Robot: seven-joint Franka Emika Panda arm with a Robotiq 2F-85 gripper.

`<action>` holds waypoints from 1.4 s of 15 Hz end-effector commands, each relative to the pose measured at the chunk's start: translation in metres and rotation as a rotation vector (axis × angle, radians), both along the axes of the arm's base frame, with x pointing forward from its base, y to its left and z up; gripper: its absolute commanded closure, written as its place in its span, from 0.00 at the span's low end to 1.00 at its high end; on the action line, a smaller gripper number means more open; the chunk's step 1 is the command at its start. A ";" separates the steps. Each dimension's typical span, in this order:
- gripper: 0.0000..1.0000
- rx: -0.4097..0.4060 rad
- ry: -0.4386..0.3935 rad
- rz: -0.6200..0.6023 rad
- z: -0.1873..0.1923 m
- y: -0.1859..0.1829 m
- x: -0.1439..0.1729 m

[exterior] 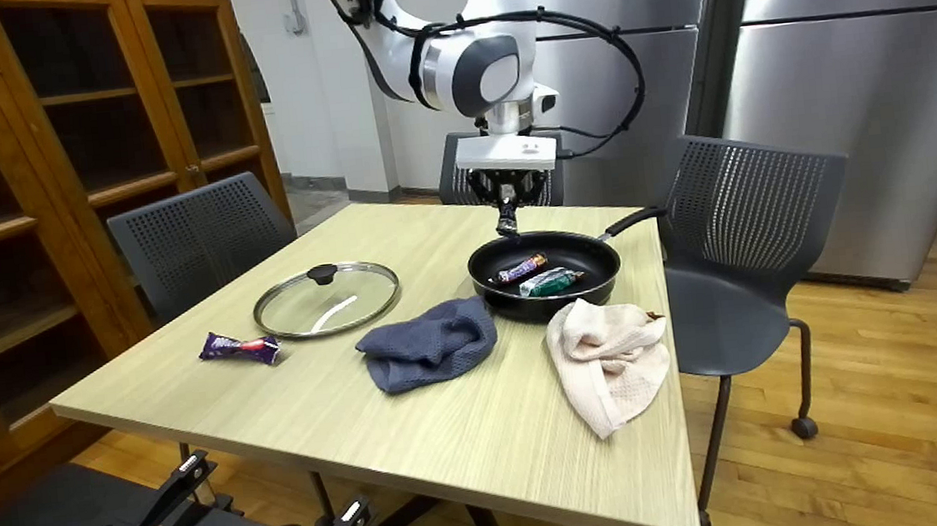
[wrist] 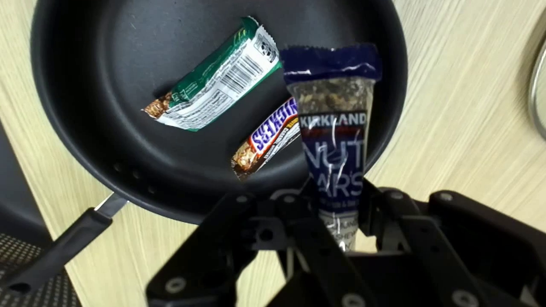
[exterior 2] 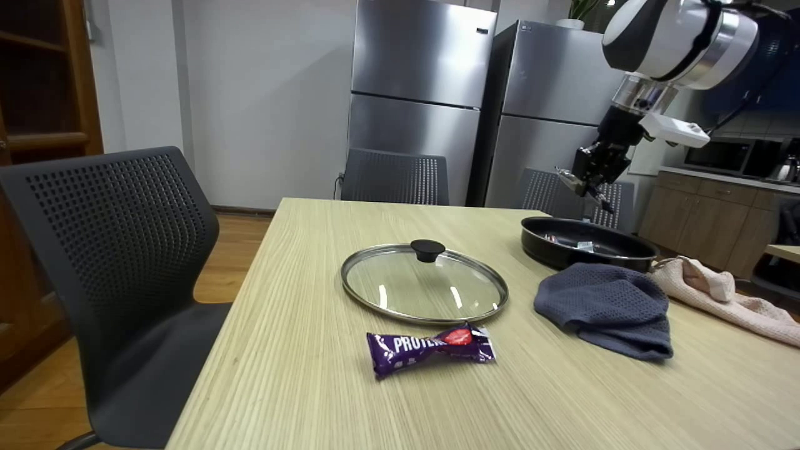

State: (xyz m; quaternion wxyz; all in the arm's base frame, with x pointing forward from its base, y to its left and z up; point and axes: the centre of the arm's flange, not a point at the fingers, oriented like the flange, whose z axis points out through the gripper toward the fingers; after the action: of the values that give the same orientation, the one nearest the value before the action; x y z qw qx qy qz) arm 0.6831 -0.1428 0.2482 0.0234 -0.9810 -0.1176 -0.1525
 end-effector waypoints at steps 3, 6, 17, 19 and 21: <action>0.97 0.095 -0.001 -0.291 -0.020 -0.021 0.051; 0.97 0.142 0.010 -0.423 -0.034 -0.035 0.055; 0.97 0.172 0.039 -0.568 -0.046 -0.089 0.020; 0.97 0.170 0.050 -0.563 -0.049 -0.091 0.016; 0.97 0.173 0.065 -0.560 -0.052 -0.091 0.013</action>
State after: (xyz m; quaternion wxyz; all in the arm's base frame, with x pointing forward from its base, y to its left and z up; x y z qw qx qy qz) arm 0.7042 -0.2344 0.1902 0.0535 -0.9724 0.1757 -0.1437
